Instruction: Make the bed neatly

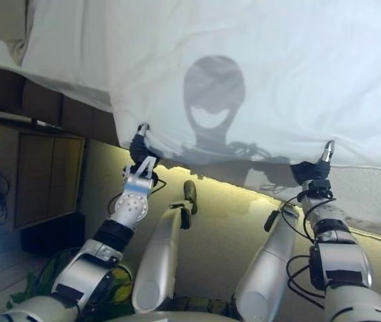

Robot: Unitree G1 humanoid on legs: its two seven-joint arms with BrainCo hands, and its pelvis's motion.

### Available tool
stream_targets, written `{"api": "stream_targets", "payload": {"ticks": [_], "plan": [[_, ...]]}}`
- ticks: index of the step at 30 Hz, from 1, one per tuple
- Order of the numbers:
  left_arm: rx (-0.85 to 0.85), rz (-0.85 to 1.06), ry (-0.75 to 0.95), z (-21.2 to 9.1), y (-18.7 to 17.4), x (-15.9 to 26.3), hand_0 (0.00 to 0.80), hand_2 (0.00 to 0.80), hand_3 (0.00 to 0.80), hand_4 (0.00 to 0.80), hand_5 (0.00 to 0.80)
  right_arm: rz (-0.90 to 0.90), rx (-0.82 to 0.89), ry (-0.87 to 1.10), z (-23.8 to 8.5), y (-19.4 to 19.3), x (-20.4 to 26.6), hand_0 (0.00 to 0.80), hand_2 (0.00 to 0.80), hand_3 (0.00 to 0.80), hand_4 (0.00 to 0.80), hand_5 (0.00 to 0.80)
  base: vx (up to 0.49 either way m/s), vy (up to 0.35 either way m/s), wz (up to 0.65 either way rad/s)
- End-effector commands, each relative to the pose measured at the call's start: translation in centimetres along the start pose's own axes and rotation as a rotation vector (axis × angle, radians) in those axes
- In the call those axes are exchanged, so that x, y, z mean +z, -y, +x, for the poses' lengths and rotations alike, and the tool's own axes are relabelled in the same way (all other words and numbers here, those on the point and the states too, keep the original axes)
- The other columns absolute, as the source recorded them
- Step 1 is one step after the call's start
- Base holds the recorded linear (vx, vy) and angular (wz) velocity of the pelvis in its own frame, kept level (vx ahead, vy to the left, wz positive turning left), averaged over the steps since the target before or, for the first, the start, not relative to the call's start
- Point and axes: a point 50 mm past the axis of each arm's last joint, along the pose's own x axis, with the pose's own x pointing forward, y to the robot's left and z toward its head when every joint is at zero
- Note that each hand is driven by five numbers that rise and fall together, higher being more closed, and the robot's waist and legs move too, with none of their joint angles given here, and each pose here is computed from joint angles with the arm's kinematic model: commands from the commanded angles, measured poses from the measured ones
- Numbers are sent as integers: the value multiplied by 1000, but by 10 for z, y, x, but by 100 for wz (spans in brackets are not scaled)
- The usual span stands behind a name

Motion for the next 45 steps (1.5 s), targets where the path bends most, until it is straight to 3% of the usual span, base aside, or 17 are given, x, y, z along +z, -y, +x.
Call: {"api": "stream_targets", "payload": {"ticks": [1, 6, 13, 18, 28, 38, 45], "plan": [[-113, -16, 150, 7, 21, 44, 800, 800, 800, 800, 800, -20, 337, 239, 19, -71, 60, 800, 800, 800, 800, 800, -14, -77, 3], [-101, -12, 156, 12, 21, 48, 800, 800, 800, 800, 800, 5, 336, 219, 22, -69, 50, 800, 800, 800, 800, 800, -5, -45, 5], [-32, -21, 134, 13, 9, 40, 800, 800, 800, 800, 800, -49, 236, 178, 8, -35, 34, 800, 800, 800, 800, 800, 33, 47, 2], [-11, 335, 115, 18, 7, 33, 800, 800, 800, 800, 800, -145, 216, 85, 6, -24, 7, 800, 800, 800, 800, 800, 51, 59, 2], [52, 366, 19, 2, -37, 26, 800, 800, 800, 800, 800, -343, 135, -51, -1, -16, -43, 800, 800, 800, 800, 800, 151, 161, -11], [147, 357, 3, -2, -66, 42, 800, 800, 800, 800, 800, -206, 54, -67, -25, 11, -85, 800, 800, 800, 800, 800, 39, 167, -22], [163, 349, 30, 0, -71, 47, 800, 800, 800, 800, 800, -143, 0, -79, -47, 34, -93, 800, 800, 800, 800, 800, -28, -197, 10]]}}
